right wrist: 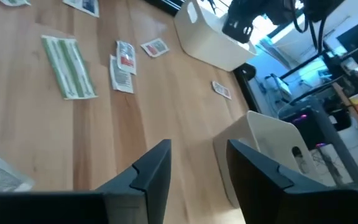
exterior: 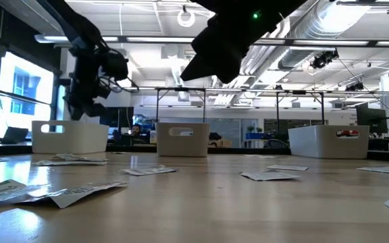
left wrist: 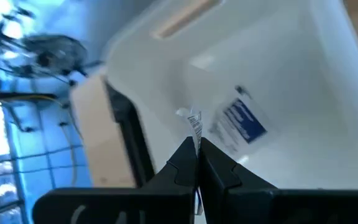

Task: Pick & Place First Aid Supplies
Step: Put the blue pad into the white bin

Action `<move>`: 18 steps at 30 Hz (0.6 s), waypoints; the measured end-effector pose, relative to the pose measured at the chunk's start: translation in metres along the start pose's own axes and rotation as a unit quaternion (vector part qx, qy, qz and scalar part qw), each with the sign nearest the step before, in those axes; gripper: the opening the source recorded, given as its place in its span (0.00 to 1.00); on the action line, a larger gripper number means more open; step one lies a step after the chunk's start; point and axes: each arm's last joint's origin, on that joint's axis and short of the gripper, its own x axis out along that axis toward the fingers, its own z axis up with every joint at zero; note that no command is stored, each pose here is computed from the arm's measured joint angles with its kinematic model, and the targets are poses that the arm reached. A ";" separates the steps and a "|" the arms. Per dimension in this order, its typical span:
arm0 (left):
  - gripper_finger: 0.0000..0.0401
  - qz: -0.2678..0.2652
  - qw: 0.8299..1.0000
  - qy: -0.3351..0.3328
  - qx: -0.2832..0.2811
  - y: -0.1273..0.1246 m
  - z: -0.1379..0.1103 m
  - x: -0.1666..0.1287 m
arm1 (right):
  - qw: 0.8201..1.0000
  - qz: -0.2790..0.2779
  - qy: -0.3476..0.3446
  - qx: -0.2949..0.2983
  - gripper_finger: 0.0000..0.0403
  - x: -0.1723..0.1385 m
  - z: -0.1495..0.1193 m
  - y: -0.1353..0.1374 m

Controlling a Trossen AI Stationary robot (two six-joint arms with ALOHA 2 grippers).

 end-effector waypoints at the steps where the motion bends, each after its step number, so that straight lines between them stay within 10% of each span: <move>1: 0.00 -0.005 1.000 0.008 0.003 -0.002 0.000 0.003 | 1.000 0.003 -0.001 0.000 0.37 0.000 0.000 0.000; 18: 0.07 -0.045 0.998 0.032 0.041 -0.011 0.006 0.012 | 1.000 0.025 0.002 0.013 0.37 0.005 -0.001 -0.003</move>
